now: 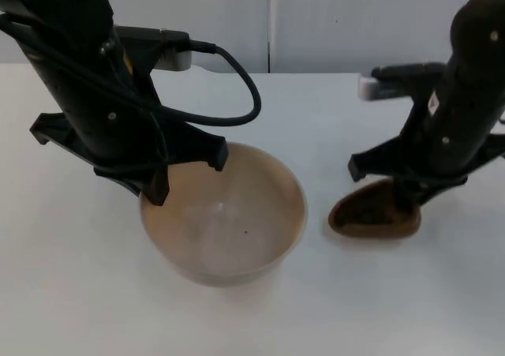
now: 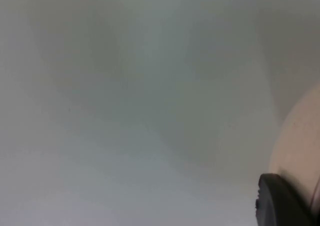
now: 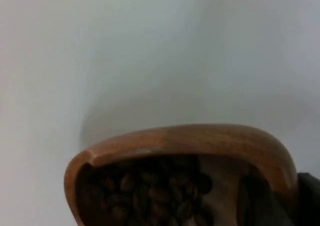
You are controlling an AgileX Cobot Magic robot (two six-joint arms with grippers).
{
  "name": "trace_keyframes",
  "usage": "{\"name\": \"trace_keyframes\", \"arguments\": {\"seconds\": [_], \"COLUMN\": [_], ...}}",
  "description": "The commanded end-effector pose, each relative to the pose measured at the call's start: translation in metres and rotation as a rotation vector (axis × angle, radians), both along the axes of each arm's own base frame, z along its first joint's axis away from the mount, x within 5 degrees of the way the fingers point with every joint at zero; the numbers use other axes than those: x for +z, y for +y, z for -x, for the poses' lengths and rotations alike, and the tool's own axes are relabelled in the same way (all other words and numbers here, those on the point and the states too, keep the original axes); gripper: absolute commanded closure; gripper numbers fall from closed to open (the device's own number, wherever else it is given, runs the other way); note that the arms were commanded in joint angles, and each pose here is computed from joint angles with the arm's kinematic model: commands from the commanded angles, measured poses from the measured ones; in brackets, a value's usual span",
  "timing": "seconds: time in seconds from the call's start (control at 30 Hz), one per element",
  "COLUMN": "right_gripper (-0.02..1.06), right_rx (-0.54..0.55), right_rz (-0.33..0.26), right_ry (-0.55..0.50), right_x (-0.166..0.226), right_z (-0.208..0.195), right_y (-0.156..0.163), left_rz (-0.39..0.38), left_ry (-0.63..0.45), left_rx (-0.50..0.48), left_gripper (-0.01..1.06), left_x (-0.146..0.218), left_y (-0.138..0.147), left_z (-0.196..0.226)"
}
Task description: Pick up the bowl with the left hand and pour the coffee beans from the cup into the bowl with the right hand.
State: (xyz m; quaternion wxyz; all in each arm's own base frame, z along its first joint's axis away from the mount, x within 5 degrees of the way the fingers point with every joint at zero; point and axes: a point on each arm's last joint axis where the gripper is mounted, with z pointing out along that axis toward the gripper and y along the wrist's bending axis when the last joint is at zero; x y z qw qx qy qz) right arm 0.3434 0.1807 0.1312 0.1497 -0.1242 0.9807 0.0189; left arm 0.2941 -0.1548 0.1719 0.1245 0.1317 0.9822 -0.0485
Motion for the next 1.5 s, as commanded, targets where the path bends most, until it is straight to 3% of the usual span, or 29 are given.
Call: {"name": "trace_keyframes", "arguments": {"seconds": [0.0, 0.4, 0.67, 0.87, 1.03, 1.13, 1.47], "right_gripper": [1.04, 1.04, 1.04, 1.04, 1.04, 1.04, 1.04], "right_rx": [0.008, -0.010, -0.010, 0.004, 0.004, -0.003, 0.049], "right_rz": [0.004, -0.022, -0.083, -0.063, -0.069, -0.114, -0.133], "right_ry": [-0.027, -0.105, -0.063, -0.041, -0.031, -0.015, -0.036], "right_x": [0.015, 0.084, 0.118, 0.135, 0.137, 0.137, 0.143], "right_z": [0.001, 0.013, 0.023, 0.034, 0.037, 0.038, 0.045], "right_y": [-0.004, -0.024, -0.056, -0.073, -0.072, -0.068, -0.043], "left_rz": [0.020, 0.015, 0.013, 0.013, 0.018, 0.018, 0.035], "left_ry": [-0.007, -0.013, -0.010, -0.010, -0.010, 0.003, 0.011], "left_rx": [0.012, 0.007, 0.007, 0.007, 0.010, 0.014, 0.028], "left_gripper": [1.05, 1.05, 1.05, 1.05, 1.05, 1.05, 1.05], "left_x": [0.004, 0.004, 0.004, 0.004, 0.004, 0.003, 0.003], "left_y": [-0.002, -0.002, -0.001, -0.001, -0.002, -0.002, -0.003], "left_z": [0.002, 0.001, 0.001, 0.001, 0.001, 0.002, 0.003]}}
